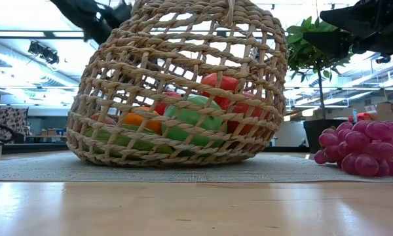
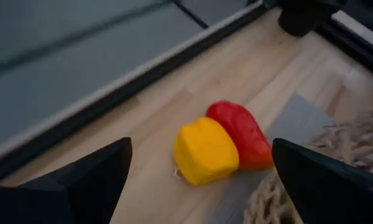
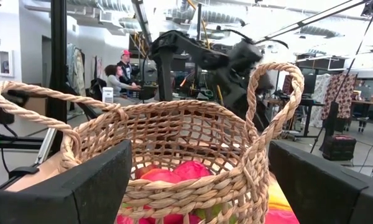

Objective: Build produce basket
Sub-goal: Put the yellow bell pepper into the basket

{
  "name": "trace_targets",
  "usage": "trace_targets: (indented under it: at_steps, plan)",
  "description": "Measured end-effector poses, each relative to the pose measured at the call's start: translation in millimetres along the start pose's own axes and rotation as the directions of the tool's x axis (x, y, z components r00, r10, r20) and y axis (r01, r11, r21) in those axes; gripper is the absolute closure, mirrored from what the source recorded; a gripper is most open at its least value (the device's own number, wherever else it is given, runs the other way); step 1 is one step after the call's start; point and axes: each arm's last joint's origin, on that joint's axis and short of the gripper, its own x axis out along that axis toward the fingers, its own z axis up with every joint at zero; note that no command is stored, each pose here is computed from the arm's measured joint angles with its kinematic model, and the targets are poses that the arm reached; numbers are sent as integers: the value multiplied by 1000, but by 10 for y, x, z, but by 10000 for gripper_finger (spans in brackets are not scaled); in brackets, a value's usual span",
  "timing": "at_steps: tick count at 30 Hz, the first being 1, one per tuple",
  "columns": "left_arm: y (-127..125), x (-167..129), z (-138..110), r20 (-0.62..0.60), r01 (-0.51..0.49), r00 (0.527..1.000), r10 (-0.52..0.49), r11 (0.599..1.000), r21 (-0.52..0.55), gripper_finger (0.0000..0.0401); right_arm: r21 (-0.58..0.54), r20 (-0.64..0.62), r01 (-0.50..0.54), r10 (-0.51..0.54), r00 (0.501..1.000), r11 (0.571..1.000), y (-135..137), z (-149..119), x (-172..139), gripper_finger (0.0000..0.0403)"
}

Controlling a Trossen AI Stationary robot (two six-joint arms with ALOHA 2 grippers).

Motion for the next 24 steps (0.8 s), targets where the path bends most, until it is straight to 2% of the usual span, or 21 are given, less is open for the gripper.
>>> trace_targets:
  at_steps: [3,6,10,15,19,24]
  plan:
    - [145,217,77,-67,56,996,-60,996,-64,8,0,-1,0,0,1000,1000,0,-1,0,23]
    - [250,412,150,-165,67,983,-84,993,-102,8,0,-1,0,0,1000,1000,0,-1,0,23]
    - [273,605,272,-270,65,960,-78,996,-59,8,0,-1,0,0,1000,1000,0,-1,0,23]
    - [258,785,422,-345,81,936,-69,996,21,8,0,0,0,0,1000,1000,0,-1,0,23]
    - [297,879,505,-390,83,918,-76,997,1,8,0,0,0,0,1000,1000,0,-1,0,23]
    - [332,928,535,-435,100,892,-123,992,-77,8,0,0,0,0,1000,1000,0,-1,0,23]
